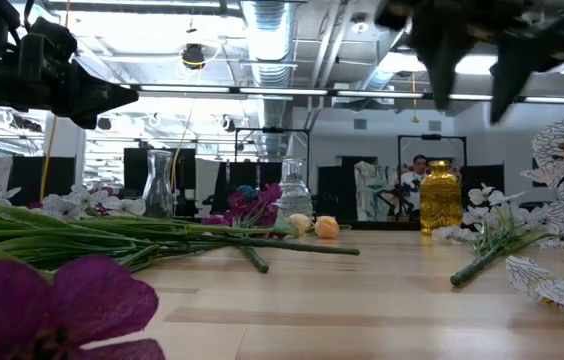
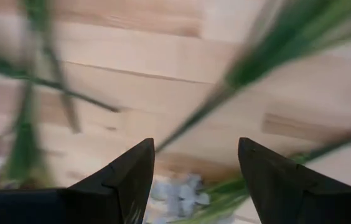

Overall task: Sort flowers into vase by color
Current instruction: Put the top right white flowers into the right transparent vase

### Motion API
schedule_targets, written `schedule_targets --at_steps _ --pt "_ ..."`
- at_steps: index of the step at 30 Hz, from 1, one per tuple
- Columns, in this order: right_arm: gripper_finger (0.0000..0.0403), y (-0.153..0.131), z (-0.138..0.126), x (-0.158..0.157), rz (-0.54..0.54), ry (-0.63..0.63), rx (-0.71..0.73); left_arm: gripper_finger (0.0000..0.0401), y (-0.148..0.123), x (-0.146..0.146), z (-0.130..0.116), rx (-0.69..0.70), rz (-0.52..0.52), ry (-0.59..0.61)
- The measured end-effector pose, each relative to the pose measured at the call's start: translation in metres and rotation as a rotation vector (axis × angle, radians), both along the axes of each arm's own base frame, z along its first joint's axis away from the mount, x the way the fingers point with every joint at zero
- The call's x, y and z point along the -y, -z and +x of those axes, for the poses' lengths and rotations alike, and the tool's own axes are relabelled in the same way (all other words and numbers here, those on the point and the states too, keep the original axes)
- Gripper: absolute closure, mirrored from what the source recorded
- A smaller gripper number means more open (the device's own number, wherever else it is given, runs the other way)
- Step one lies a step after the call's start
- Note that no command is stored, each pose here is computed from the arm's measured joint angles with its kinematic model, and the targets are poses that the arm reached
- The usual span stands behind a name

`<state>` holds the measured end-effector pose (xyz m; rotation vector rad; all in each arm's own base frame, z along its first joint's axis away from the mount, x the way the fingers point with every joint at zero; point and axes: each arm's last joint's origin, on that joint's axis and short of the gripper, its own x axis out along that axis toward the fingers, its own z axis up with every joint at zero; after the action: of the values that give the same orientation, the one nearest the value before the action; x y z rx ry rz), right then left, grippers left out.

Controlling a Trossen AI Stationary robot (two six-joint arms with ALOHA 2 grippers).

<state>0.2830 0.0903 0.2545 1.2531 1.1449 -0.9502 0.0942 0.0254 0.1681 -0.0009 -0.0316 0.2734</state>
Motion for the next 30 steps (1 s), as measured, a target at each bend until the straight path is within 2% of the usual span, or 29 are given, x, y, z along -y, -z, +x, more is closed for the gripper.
schedule_targets --at_steps 5,19,24,30 --pt "0.0143 0.025 0.006 -0.004 -0.026 0.037 -0.135 0.0401 0.0 0.0 0.0 0.0 0.0 0.0" --pt "0.0143 0.076 0.024 -0.006 -0.084 0.055 -0.299 0.0401 0.0 0.0 0.0 0.0 0.0 0.0" --pt "0.0143 0.083 0.025 -0.006 -0.101 0.091 -0.322 0.0401 0.0 0.0 0.0 0.0 0.0 0.001" --pt "0.0143 0.081 0.021 -0.003 -0.18 0.23 -0.329 0.0401 0.0 0.0 0.0 0.0 0.0 0.001"
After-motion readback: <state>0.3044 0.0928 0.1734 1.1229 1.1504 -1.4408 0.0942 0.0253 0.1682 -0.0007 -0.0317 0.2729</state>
